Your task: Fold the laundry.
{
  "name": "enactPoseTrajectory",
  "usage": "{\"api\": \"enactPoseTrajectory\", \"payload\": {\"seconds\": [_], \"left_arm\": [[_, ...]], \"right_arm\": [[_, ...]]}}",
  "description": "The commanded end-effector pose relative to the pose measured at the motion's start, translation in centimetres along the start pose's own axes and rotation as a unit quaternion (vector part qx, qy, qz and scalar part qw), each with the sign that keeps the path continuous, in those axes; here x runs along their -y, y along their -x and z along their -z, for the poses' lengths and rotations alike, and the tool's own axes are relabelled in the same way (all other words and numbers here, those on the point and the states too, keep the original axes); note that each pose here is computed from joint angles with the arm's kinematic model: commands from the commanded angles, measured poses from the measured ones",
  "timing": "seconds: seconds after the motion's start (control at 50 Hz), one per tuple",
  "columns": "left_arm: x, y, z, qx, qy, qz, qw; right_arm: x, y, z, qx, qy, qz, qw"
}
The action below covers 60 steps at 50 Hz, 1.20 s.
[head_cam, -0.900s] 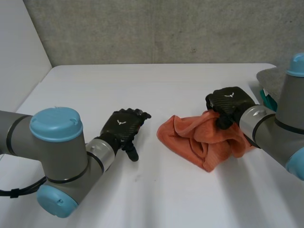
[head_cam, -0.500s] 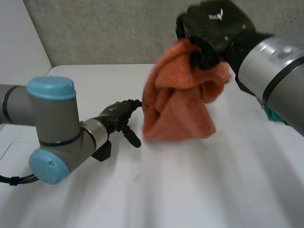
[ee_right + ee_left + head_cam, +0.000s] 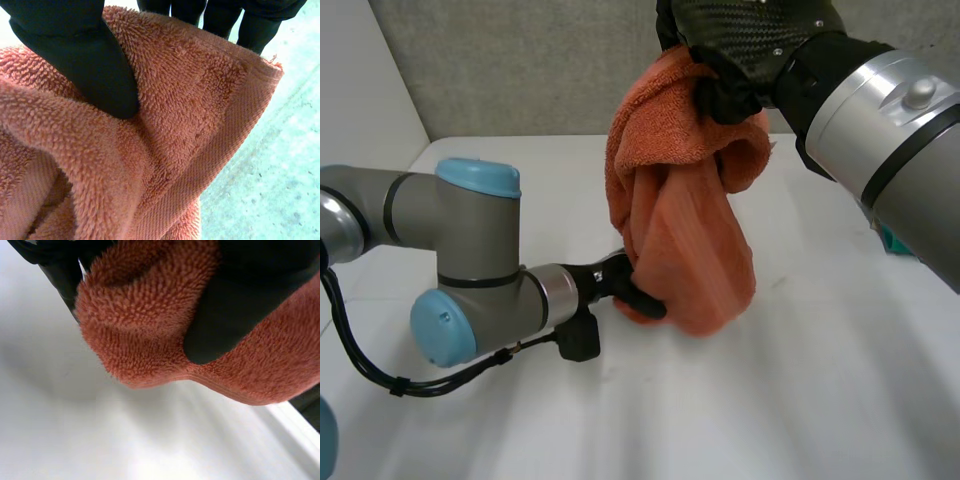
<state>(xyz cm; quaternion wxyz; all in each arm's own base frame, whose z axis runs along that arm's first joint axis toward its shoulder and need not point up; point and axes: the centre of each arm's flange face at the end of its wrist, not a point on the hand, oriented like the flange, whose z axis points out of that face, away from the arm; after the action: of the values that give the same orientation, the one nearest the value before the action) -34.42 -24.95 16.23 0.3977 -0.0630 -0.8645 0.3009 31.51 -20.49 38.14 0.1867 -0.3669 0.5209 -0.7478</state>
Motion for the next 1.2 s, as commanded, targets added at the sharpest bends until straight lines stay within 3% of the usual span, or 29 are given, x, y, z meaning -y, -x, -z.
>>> {"api": "enactPoseTrajectory", "payload": {"seconds": [0.02, 0.08, 0.1, 0.18, 0.32, 0.42, 0.48, 0.58, 0.78, 0.92, 1.1, 1.2], "left_arm": [[6.9, -0.3, 4.3, 0.060, -0.151, -0.047, 0.986], [10.2, 0.2, 6.8, 0.107, -0.226, -0.065, 0.966], [11.7, 0.3, 8.1, 0.133, -0.259, -0.087, 0.953], [13.0, -0.7, 9.2, 0.151, -0.280, -0.181, 0.931], [7.4, -3.1, 5.5, 0.144, -0.178, -0.368, 0.901], [4.2, -1.7, 3.2, 0.201, -0.129, -0.416, 0.878], [3.3, -1.4, 2.6, 0.226, -0.126, -0.420, 0.870], [2.6, -1.9, 2.3, 0.215, -0.131, -0.422, 0.871], [5.2, -3.2, 6.3, 0.213, -0.165, -0.404, 0.874], [5.6, -0.7, 9.5, 0.238, -0.129, -0.354, 0.895], [5.3, 4.8, 10.6, 0.243, -0.075, -0.263, 0.930], [5.2, 6.7, 10.8, 0.240, -0.052, -0.231, 0.942]], "right_arm": [[-6.7, -3.6, -1.8, -0.049, 0.068, -0.028, 0.996], [-9.8, -4.6, -1.9, -0.058, 0.108, -0.039, 0.992], [-11.8, -4.9, -1.9, -0.057, 0.135, -0.046, 0.988], [-16.4, -4.8, -1.6, -0.044, 0.191, -0.058, 0.979], [-22.4, -1.3, -0.7, 0.007, 0.260, -0.066, 0.963], [-24.2, -0.6, -0.3, -0.001, 0.292, -0.052, 0.955], [-24.1, -1.3, -0.1, -0.032, 0.303, -0.049, 0.951], [-23.0, -2.0, 0.2, -0.058, 0.305, -0.037, 0.950], [-19.3, -1.3, 0.5, -0.034, 0.299, 0.011, 0.954], [-18.8, -0.1, 0.4, -0.022, 0.324, 0.021, 0.946], [-22.4, 1.0, -0.3, -0.048, 0.374, 0.035, 0.925], [-22.6, 0.5, -1.6, -0.069, 0.344, 0.036, 0.936]]}}
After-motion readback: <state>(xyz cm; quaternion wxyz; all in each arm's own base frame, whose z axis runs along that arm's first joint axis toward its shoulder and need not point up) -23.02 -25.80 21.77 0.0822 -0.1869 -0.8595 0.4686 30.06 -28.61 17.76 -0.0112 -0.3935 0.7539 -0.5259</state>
